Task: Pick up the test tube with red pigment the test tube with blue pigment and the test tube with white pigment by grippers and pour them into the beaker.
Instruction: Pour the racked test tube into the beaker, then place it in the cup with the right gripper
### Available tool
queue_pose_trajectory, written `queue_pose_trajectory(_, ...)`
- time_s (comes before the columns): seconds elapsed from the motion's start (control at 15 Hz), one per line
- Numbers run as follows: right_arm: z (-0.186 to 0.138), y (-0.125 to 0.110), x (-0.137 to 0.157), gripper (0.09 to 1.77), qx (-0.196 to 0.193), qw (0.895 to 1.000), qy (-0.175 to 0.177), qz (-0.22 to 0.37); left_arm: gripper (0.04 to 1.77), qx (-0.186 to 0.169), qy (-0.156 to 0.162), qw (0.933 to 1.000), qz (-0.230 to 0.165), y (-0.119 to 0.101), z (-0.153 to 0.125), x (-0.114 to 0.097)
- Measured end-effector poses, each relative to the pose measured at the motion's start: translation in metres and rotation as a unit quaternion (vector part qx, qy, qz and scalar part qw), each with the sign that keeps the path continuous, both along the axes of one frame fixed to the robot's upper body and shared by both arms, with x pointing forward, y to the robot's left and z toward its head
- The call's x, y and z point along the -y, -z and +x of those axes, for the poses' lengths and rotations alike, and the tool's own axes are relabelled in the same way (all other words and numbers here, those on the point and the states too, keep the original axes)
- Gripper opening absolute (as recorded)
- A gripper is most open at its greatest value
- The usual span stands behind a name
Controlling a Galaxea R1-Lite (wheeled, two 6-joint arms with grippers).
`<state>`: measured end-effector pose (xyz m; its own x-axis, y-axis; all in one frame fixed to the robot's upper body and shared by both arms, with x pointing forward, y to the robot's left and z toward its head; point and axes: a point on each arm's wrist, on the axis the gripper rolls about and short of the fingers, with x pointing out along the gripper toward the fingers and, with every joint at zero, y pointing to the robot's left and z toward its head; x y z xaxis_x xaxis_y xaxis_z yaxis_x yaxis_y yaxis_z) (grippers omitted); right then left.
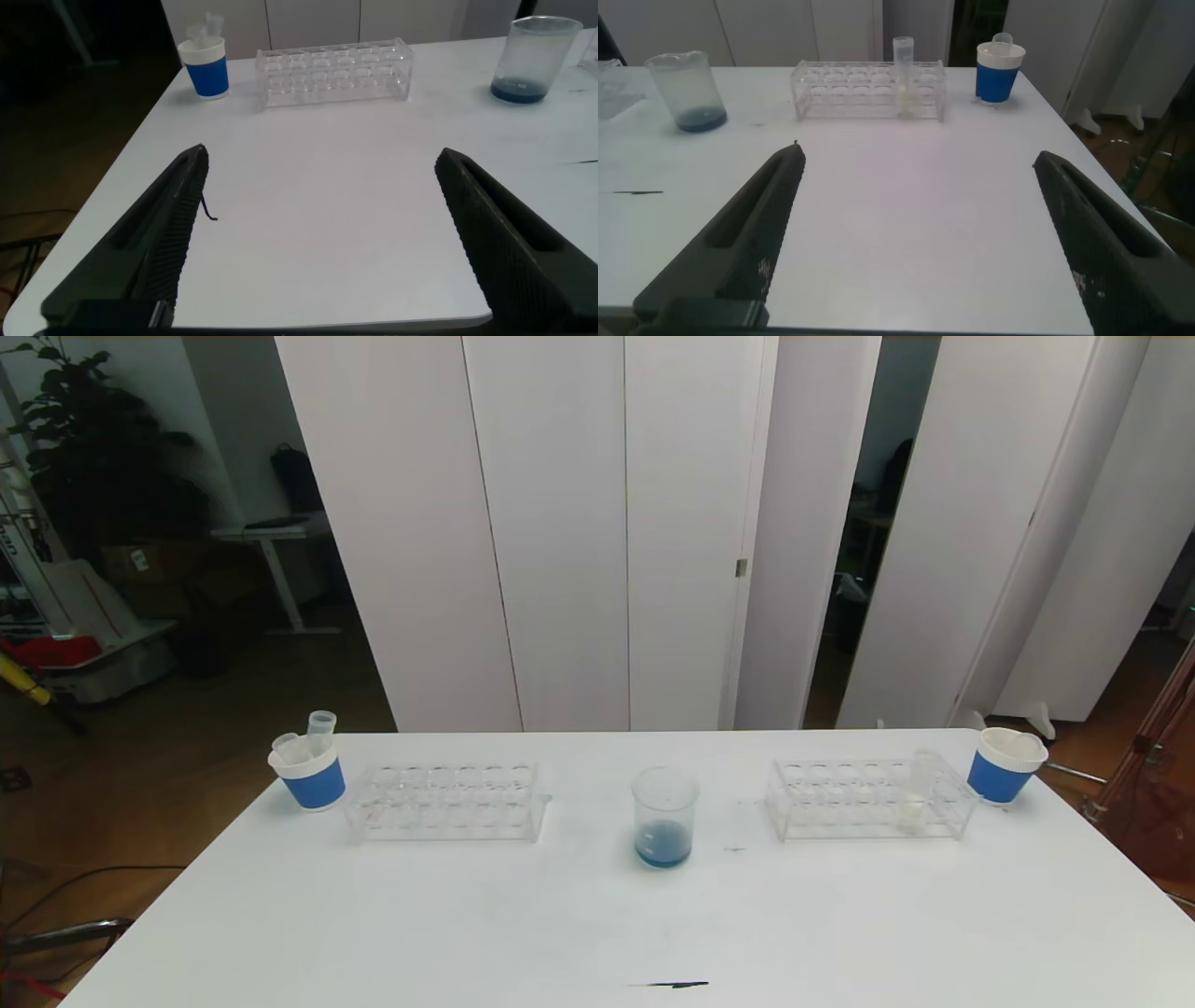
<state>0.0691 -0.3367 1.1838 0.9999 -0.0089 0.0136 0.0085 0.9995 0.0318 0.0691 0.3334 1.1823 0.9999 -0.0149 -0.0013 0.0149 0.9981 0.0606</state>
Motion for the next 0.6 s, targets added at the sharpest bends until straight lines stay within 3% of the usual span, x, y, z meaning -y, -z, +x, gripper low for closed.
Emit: queue_pose_trajectory(0.6,0.0,0.0001,0.0,1.75,0.0,1.0,0.0,-0.001,1.73,0.0,0.0,1.0,0.0,0.0,0.0,0.0)
